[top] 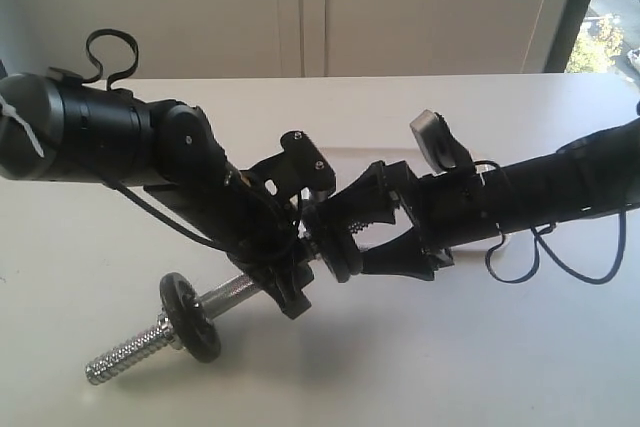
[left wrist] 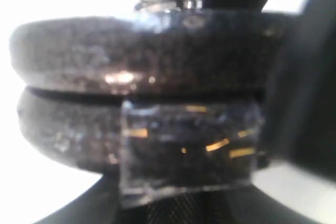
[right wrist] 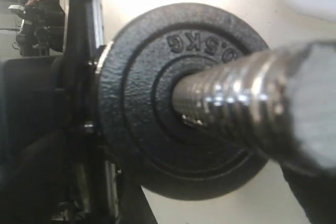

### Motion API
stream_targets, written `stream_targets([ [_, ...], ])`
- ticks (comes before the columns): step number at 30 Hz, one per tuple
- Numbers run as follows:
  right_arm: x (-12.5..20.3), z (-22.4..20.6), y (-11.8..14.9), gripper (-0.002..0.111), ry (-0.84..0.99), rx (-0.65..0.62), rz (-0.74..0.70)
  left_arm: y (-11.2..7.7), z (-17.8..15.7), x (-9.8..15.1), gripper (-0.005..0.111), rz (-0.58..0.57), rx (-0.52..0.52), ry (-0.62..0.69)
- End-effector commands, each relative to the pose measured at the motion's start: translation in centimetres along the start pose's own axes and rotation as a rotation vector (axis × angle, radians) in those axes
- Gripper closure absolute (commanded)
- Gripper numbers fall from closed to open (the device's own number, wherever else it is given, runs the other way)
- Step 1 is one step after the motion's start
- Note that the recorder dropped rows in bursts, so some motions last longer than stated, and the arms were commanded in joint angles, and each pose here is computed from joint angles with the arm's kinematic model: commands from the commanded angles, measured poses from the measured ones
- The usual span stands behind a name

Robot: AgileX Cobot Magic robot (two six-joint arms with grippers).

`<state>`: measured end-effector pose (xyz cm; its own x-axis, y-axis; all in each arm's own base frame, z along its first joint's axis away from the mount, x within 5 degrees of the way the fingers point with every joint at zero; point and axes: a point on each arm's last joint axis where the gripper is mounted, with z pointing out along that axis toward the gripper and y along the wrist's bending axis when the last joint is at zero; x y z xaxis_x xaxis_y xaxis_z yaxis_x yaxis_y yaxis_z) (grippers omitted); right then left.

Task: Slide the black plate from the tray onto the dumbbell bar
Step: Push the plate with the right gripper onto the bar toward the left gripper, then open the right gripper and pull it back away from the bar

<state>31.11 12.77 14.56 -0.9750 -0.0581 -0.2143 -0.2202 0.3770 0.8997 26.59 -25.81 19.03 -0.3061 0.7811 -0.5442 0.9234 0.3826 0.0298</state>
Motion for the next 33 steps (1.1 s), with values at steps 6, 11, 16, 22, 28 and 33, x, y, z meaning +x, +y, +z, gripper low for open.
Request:
stream_targets([
  [6, -0.9, -3.9, -0.7, 0.003, -0.069, -0.013, -0.003, -0.4, -1.6, -1.2, 0.107, -0.01, 0.016, -0.054],
  [11, -0.3, -6.5, -2.5, 0.003, -0.026, 0.068, -0.015, -0.7, -1.6, -1.0, 0.107, -0.002, 0.048, -0.027],
  [16, -1.1, -9.5, -3.5, 0.003, -0.132, 0.084, 0.059, -1.2, -1.7, -0.6, 0.107, 0.02, 0.102, 0.013],
  [22, -1.3, -11.5, -4.2, 0.003, -0.209, 0.084, 0.134, -1.7, -1.7, -0.7, 0.107, 0.041, 0.149, 0.002],
  [28, -1.3, -11.6, -4.2, 0.003, -0.219, 0.081, 0.144, -2.0, -1.6, -0.7, 0.107, 0.042, 0.194, 0.002],
  [33, -1.4, -11.6, -4.2, 0.003, -0.225, 0.078, 0.146, -2.5, -0.7, 0.0, 0.107, 0.048, 0.265, 0.055],
])
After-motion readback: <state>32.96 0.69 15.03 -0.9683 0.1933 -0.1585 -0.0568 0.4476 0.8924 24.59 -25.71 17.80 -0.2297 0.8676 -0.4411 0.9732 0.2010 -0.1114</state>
